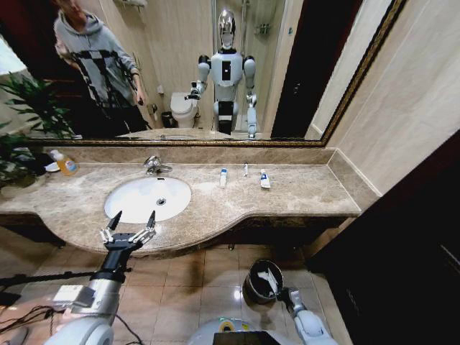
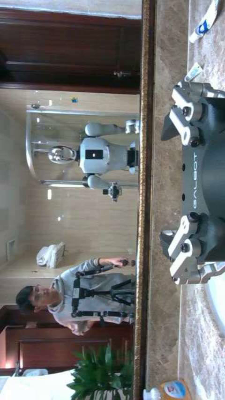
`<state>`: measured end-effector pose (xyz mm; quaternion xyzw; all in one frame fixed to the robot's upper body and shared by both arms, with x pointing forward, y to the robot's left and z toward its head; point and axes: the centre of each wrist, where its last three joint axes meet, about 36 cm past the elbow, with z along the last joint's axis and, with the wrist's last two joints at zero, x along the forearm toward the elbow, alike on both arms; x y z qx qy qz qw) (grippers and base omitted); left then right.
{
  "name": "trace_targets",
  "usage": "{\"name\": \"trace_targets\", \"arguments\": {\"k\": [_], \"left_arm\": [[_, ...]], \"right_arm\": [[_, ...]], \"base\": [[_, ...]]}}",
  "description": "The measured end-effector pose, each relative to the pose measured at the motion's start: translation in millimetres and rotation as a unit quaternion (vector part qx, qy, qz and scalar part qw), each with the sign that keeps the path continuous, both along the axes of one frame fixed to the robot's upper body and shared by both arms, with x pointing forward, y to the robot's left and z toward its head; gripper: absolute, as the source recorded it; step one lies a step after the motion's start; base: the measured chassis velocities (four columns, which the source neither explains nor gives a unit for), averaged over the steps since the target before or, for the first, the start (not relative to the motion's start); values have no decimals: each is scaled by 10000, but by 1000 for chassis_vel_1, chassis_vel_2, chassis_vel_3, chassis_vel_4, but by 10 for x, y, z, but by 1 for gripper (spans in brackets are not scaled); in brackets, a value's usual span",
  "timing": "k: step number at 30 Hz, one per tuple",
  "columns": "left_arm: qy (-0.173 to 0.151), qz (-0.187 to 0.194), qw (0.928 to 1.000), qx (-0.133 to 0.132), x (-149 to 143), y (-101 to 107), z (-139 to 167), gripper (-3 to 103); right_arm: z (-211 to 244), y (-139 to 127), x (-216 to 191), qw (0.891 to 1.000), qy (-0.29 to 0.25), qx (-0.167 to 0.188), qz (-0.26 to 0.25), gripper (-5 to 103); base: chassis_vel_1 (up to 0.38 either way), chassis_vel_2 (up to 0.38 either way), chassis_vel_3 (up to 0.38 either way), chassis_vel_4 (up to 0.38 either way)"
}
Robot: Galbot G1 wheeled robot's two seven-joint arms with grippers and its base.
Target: Pick up the trash from the sink and place it in the trash bin.
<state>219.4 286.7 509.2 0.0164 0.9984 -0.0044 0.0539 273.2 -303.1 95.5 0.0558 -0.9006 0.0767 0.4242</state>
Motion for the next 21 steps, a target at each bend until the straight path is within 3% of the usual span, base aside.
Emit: {"name": "trace_targets", "arguments": {"k": [12,13,15,19,21], "left_arm": [[0,0,10000,0,0,0,0,100],[0,0,10000,0,0,0,0,100],[1,0,10000,0,0,0,0,100],[0,0,10000,0,0,0,0,100],[0,0,10000,0,0,0,0,100]], "right_arm": [[-170,58,179,10000,82,-22,48,-1],[-170,55,200,9999,52,-47,79,9],[-170,54,206,9999,44,-54,84,9],[-168,63,211,10000,22,-66,70,31],[-168,64,207,9999,19,-68,72,31]], "base": [[0,0,0,0],[0,0,0,0],[0,0,0,0],[0,0,0,0],[0,0,0,0]]}}
